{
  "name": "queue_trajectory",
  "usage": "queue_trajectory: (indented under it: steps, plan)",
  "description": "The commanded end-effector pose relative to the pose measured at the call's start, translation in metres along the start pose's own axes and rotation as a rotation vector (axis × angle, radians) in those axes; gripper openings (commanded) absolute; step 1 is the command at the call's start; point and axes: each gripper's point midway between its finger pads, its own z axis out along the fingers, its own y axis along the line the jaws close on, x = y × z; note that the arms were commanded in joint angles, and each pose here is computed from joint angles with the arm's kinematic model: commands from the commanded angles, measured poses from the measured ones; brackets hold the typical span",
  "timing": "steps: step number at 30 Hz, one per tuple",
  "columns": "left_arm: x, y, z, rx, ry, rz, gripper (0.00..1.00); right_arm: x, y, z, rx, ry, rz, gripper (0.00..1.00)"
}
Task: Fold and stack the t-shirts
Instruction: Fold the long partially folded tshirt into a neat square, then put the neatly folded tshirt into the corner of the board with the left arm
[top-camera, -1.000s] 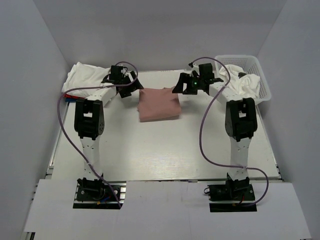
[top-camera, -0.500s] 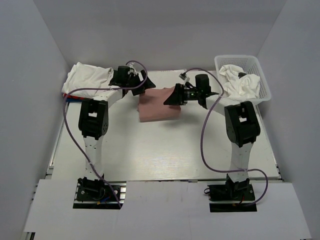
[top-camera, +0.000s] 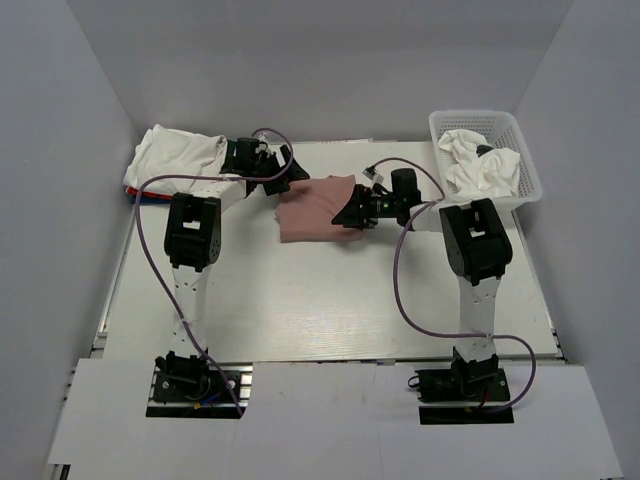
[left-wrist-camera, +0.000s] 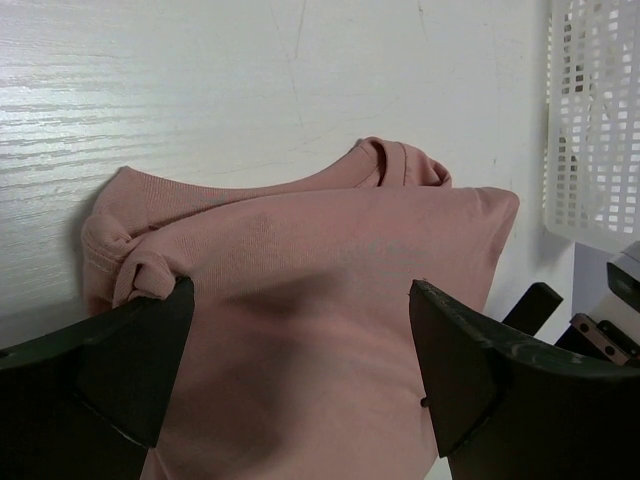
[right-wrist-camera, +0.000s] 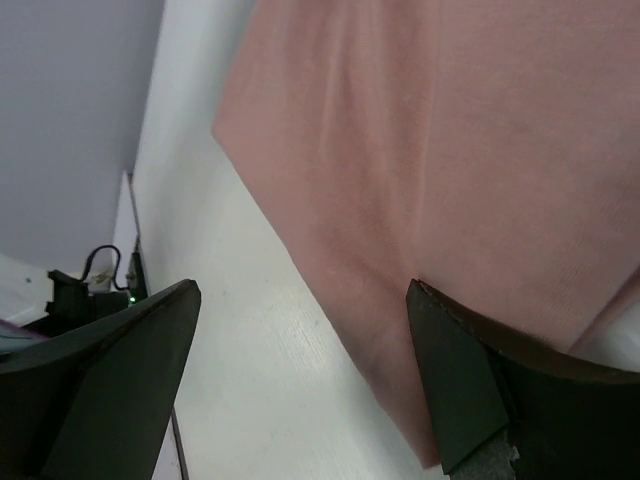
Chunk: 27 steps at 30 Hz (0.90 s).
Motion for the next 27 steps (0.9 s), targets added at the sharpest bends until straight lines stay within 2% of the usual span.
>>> queue_trajectory:
  steps: [1, 3, 6, 8, 11, 15, 18, 22, 27]
  plan:
    - [-0.017, -0.014, -0.013, 0.019, -0.02, 0.053, 0.99, 0.001, -0.009, -0.016, 0.177, 0.032, -0.038, 0.9]
    - [-0.039, -0.035, -0.03, 0.019, -0.058, 0.109, 0.99, -0.008, 0.005, -0.021, 0.189, 0.019, -0.082, 0.9]
    - [-0.048, -0.051, -0.049, -0.053, -0.09, 0.155, 0.99, -0.034, 0.059, -0.041, 0.152, -0.053, -0.216, 0.9]
    - [-0.062, -0.069, -0.074, -0.064, -0.133, 0.19, 0.99, -0.029, 0.07, -0.045, 0.134, -0.05, -0.228, 0.9]
    - [-0.053, -0.06, -0.095, -0.15, -0.127, 0.177, 0.99, -0.022, 0.088, -0.053, 0.114, -0.055, -0.245, 0.9]
    - [-0.034, -0.042, -0.105, -0.233, -0.066, 0.167, 0.99, -0.007, 0.103, -0.064, 0.102, -0.043, -0.268, 0.9]
    - [-0.015, -0.026, -0.099, -0.268, 0.017, 0.155, 0.99, 0.002, 0.117, -0.071, 0.095, -0.017, -0.292, 0.9]
    - [0.008, -0.004, -0.094, -0.315, 0.089, 0.141, 0.99, 0.007, 0.128, -0.085, 0.124, -0.045, -0.338, 0.9]
    - [0.038, 0.006, -0.073, -0.286, 0.168, 0.152, 0.99, 0.014, 0.143, -0.097, 0.112, -0.073, -0.368, 0.9]
